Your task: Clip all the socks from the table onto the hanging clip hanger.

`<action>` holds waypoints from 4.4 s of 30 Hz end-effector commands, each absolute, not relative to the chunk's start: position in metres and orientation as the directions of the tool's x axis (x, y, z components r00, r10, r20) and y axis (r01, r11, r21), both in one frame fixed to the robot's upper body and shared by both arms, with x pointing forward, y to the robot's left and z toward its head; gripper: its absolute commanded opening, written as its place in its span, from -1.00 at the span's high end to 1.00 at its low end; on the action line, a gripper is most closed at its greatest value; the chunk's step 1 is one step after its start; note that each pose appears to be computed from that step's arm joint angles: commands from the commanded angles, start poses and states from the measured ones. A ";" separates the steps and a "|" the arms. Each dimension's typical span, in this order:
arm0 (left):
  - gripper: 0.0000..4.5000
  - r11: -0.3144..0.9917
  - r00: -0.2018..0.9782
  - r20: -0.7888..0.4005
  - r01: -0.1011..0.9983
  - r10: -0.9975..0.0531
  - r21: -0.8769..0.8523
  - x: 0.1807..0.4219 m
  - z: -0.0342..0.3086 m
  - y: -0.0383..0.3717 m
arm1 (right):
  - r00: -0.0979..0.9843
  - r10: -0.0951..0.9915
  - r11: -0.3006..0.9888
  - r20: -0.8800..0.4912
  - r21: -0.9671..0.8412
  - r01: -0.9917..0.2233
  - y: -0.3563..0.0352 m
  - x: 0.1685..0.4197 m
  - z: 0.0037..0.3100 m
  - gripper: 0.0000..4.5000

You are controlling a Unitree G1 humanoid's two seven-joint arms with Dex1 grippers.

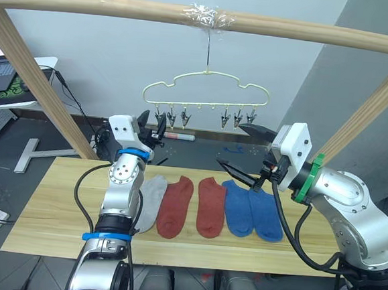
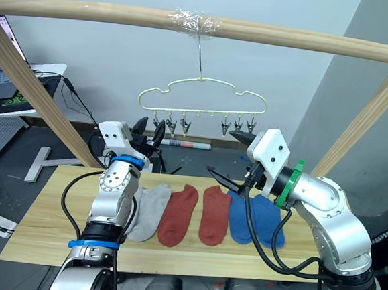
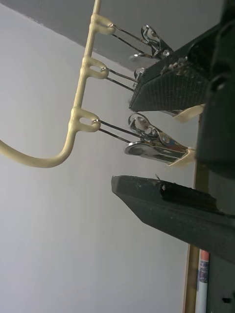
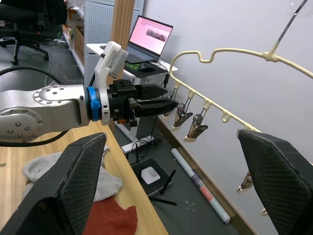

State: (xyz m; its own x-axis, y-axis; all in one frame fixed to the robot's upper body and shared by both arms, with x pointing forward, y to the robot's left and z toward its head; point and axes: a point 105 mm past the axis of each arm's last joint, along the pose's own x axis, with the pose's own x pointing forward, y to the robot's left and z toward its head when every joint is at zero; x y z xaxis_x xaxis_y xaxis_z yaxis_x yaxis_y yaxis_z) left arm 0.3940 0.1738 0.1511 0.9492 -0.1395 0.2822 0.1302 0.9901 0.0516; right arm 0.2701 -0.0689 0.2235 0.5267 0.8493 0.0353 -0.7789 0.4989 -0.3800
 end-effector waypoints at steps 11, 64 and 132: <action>-0.07 0.994 0.949 0.295 0.103 -0.113 0.048 0.394 0.161 0.169 | 0.461 0.886 0.436 0.041 -0.410 -0.801 -0.060 0.256 0.236 -1.00; -0.07 0.996 0.942 0.326 0.069 -0.082 0.052 0.386 0.163 0.167 | 0.467 0.884 0.438 0.030 -0.405 -0.803 -0.065 0.257 0.230 -1.00; 0.99 0.966 0.921 0.313 0.177 -0.230 0.189 0.390 0.190 0.173 | 0.921 -0.008 1.000 -0.388 -0.028 -0.003 -0.173 0.332 0.014 -1.00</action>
State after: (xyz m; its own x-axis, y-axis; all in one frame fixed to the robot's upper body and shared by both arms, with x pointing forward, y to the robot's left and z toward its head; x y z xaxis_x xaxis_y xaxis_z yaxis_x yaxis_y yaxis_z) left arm 0.3926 0.1740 0.1733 0.9394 -0.2207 0.2624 0.1792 0.9685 0.1731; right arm 0.3294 -0.1650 0.0127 0.9156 0.0370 -0.4003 -0.0485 0.9987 -0.0186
